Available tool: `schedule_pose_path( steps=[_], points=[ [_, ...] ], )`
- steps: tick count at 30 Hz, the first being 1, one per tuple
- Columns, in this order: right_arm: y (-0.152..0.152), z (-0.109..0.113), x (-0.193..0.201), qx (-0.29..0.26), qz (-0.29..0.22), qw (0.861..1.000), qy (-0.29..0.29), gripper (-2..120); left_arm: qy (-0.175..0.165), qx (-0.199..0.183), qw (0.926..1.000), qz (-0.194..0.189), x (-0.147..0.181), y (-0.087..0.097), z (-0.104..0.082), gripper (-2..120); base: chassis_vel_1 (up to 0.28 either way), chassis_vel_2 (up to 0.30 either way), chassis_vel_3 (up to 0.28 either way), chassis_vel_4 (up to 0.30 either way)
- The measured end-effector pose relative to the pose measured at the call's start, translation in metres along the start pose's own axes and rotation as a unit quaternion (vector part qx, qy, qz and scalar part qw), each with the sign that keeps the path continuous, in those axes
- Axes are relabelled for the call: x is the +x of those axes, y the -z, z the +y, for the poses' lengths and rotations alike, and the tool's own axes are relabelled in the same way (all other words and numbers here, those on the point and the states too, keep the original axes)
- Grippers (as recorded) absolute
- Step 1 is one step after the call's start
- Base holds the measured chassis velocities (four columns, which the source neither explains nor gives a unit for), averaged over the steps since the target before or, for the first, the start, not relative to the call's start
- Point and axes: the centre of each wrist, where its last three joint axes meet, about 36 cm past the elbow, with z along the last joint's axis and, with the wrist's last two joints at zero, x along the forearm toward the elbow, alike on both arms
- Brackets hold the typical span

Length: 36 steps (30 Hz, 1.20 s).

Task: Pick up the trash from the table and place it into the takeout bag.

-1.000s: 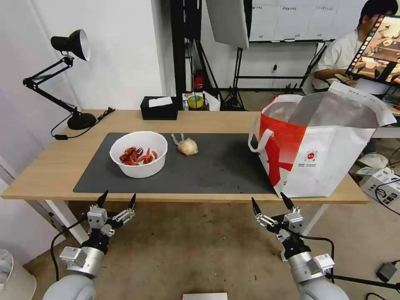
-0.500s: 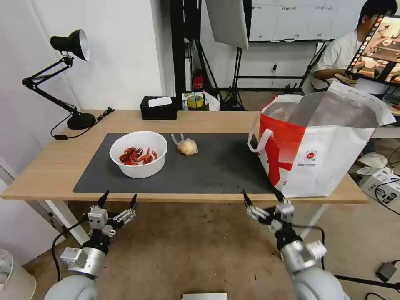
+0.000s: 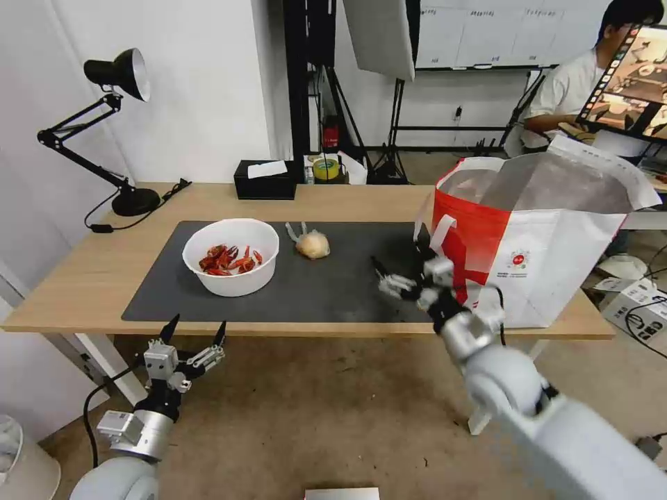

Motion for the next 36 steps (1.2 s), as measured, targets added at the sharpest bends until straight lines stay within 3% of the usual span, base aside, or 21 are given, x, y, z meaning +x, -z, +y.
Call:
schedule_pose_path(
  steps=[1, 2, 4, 6, 7, 12, 15, 25, 36],
  points=[
    [0.003, 0.001, -0.033, 0.0, 0.029, 1.0, 0.003, 100, 0.002, 0.0, 1.0, 0.002, 0.001, 0.0, 0.0, 100, 0.0, 0.0, 0.0, 0.0],
    [0.003, 0.001, -0.033, 0.0, 0.029, 1.0, 0.003, 100, 0.002, 0.0, 1.0, 0.002, 0.001, 0.0, 0.0, 100, 0.0, 0.0, 0.0, 0.0],
    [0.008, 0.003, -0.088, -0.002, 0.048, 0.999, -0.005, 100, 0.005, 0.004, 1.0, 0.004, 0.002, -0.003, -0.001, 100, 0.0, 0.0, 0.0, 0.0],
    [0.008, 0.004, -0.098, -0.003, 0.051, 0.999, -0.006, 100, 0.006, 0.005, 1.0, 0.004, 0.003, -0.003, -0.001, 100, 0.0, 0.0, 0.0, 0.0],
    [0.001, 0.008, -0.146, 0.001, 0.067, 0.998, -0.012, 100, 0.007, 0.006, 0.9999, 0.006, 0.003, -0.005, -0.001, 100, 0.0, 0.0, 0.0, 0.0],
    [-0.008, 0.014, -0.186, -0.007, 0.09, 0.996, -0.02, 100, 0.007, 0.006, 0.9999, 0.008, 0.003, -0.006, -0.001, 100, 0.0, 0.0, 0.0, 0.0],
    [-0.02, 0.018, -0.224, -0.017, 0.129, 0.991, -0.027, 100, 0.008, 0.005, 0.9999, 0.01, 0.003, -0.007, 0.0, 100, 0.0, 0.0, 0.0, 0.0],
    [-0.034, 0.044, -0.272, -0.014, 0.187, 0.982, -0.003, 100, 0.009, 0.002, 0.9999, 0.013, 0.003, -0.009, 0.004, 100, 0.0, 0.0, 0.0, 0.0],
    [-0.041, 0.051, -0.279, 0.0, 0.236, 0.972, 0.014, 100, 0.011, 0.005, 0.9999, 0.01, 0.002, -0.009, 0.004, 100, 0.0, 0.0, 0.0, 0.0]
  ],
)
